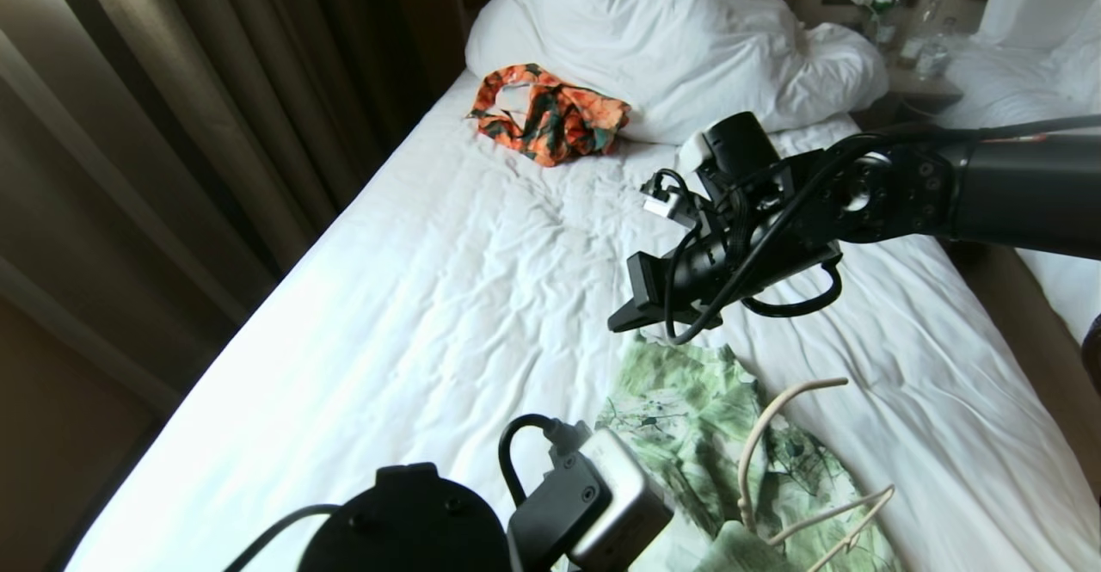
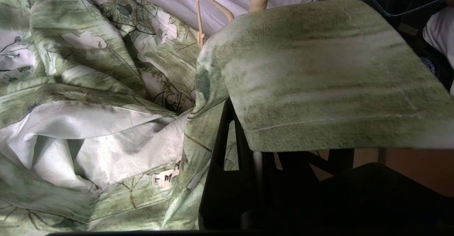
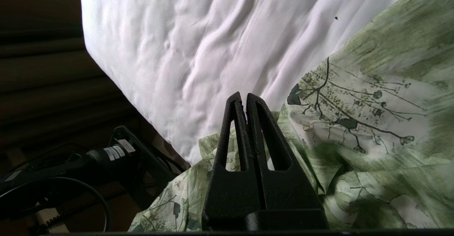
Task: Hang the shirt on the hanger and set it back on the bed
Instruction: Hook the other side of the shirt onto the hanger
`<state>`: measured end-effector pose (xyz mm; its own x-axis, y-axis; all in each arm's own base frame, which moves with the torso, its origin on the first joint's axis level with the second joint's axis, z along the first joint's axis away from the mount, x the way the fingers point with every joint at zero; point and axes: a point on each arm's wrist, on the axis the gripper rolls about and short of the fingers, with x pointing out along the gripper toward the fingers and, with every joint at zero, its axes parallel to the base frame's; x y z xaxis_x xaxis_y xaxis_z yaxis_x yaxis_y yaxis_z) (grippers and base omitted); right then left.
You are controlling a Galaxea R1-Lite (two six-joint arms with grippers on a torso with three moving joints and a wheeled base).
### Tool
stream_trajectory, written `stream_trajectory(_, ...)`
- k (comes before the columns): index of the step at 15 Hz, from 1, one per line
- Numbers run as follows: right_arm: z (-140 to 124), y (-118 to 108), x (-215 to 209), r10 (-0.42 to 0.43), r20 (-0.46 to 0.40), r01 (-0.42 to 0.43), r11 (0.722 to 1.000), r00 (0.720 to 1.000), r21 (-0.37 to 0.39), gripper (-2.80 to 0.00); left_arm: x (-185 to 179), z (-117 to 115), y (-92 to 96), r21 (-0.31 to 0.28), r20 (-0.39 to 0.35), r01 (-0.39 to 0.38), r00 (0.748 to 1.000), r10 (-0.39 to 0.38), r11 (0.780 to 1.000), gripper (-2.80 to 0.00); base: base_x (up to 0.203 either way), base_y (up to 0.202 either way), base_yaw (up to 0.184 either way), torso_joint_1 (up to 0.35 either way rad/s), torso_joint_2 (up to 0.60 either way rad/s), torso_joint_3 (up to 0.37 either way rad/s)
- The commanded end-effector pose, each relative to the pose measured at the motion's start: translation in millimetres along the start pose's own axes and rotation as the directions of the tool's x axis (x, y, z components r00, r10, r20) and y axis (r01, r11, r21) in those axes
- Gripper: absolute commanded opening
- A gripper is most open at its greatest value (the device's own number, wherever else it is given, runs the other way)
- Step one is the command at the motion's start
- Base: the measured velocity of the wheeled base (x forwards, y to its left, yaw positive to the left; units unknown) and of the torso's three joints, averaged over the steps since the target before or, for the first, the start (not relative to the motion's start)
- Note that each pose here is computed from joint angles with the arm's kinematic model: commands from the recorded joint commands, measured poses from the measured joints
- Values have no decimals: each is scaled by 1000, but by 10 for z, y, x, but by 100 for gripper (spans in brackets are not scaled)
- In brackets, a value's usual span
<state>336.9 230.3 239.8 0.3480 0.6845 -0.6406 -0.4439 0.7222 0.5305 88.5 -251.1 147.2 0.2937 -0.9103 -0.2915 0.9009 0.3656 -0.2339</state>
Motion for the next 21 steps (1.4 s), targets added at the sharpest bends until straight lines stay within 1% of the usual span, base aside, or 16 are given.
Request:
stream_trajectory(1, -72, 28, 111, -10, -49, 10, 1000, 999, -4, -280, 185, -179, 35, 0, -37, -6, 999, 6, 1000, -280, 0, 0, 0, 0, 0, 0)
stream_trajectory(3, -109, 6, 139, -24, -84, 25, 1000, 996, 9, -280, 282, -265, 67, 3, 1, -21, 1000, 21, 1000, -280, 0, 0, 0, 0, 0, 0)
stream_trajectory(5, -148, 2, 149, -35, -115, 37, 999, 993, 18, -280, 309, -287, 78, 8, 30, -35, 999, 35, 999, -280, 0, 0, 0, 0, 0, 0)
stream_trajectory(6, -207, 27, 159, -46, -157, 50, 998, 987, 23, -280, 311, -291, 79, 8, 29, -35, 999, 35, 999, -280, 0, 0, 0, 0, 0, 0)
stream_trajectory(7, -252, 54, 164, -51, -186, 57, 998, 981, 24, 0, 314, -294, 80, 8, 28, -36, 999, 36, 999, -280, 0, 0, 0, 0, 0, 0)
stream_trajectory(9, -318, 81, 175, -62, -230, 70, 997, 971, 29, 0, 311, -290, 82, 7, 29, -37, 999, 36, 999, -280, 0, 0, 0, 0, 0, 0)
stream_trajectory(12, -346, 29, 287, -71, -256, 83, 996, 964, 35, 0, 307, -287, 88, 6, 31, -39, 999, 39, 999, -280, 0, 0, 0, 0, 0, 0)
stream_trajectory(16, -349, -38, 348, -81, -270, 94, 995, 959, 38, 0, 285, -241, 144, 2, 50, -57, 997, 56, 998, -280, 0, 0, 0, 0, 0, 0)
stream_trajectory(17, -348, -67, 346, -84, -274, 95, 995, 958, 26, 0, 282, -237, 146, 2, 51, -57, 997, 57, 998, -280, 0, 0, 0, 0, 0, 0)
stream_trajectory(18, -371, -114, 373, -95, -300, 97, 995, 949, -8, 0, 268, -226, 143, 4, 56, -56, 997, 56, 998, -280, 0, 0, 0, 0, 0, 0)
stream_trajectory(19, -395, -140, 397, -103, -323, 101, 995, 941, -22, 0, 254, -216, 140, 8, 60, -56, 997, 55, 998, -280, 0, 0, 0, 0, 0, 0)
stream_trajectory(21, -413, -170, 463, -106, -337, 94, 994, 935, -50, 0, 220, -200, 160, 6, 68, -63, 996, 62, 998, -280, 0, 0, 0, 0, 0, 0)
